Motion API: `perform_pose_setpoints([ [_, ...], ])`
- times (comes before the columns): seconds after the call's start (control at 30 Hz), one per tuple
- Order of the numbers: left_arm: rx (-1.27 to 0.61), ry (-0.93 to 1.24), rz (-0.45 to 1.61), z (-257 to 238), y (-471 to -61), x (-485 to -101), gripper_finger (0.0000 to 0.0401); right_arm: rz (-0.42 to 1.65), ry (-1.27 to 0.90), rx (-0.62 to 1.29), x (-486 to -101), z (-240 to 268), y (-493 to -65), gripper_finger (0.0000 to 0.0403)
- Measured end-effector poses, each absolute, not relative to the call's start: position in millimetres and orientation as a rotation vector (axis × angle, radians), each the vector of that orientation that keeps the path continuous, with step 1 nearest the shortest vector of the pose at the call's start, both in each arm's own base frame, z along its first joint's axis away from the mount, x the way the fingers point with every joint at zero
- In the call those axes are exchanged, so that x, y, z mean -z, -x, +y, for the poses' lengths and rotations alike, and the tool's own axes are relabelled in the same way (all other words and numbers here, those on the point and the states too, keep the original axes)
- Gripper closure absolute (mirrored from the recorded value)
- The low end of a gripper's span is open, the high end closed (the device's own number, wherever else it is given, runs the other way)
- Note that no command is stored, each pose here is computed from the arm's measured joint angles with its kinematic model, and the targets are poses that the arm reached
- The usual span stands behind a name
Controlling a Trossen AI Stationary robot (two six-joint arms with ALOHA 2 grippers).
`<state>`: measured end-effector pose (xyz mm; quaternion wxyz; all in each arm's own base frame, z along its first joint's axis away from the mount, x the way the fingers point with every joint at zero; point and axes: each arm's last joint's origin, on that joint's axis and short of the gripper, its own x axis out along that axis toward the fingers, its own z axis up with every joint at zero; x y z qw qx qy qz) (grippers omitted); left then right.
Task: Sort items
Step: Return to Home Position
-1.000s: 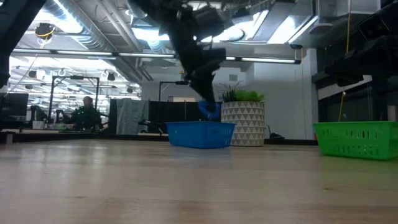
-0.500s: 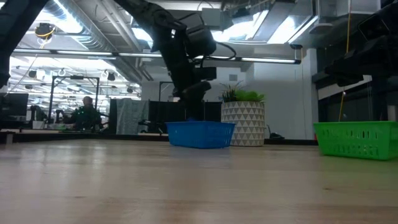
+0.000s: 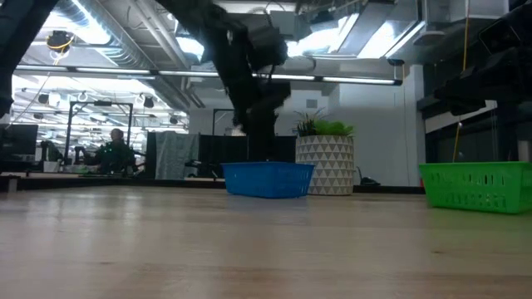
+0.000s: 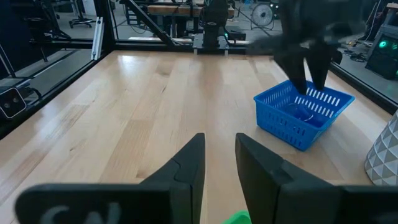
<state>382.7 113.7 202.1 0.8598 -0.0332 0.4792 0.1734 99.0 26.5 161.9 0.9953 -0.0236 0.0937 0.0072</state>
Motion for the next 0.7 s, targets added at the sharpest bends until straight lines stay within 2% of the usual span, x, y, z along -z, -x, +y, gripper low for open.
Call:
perform_pose_setpoints([
  [0.2,-0.308,-0.017,0.825,91.9,-370.5,-260.8,0.0252,0.188,0.047,-0.014,-161.8,26.5,-99.0,0.0313],
  [0.37,-0.234,-0.096,0.597,70.1,-336.2,-299.9,0.0256,0.188,0.047,-0.014,-161.9,26.5,-99.0,0.0313],
  [0.7,-0.169,-0.096,0.277,40.1,-243.0,-267.1,0.0252,0.188,0.047,-0.014,-161.8,26.5,-99.0,0.0313],
])
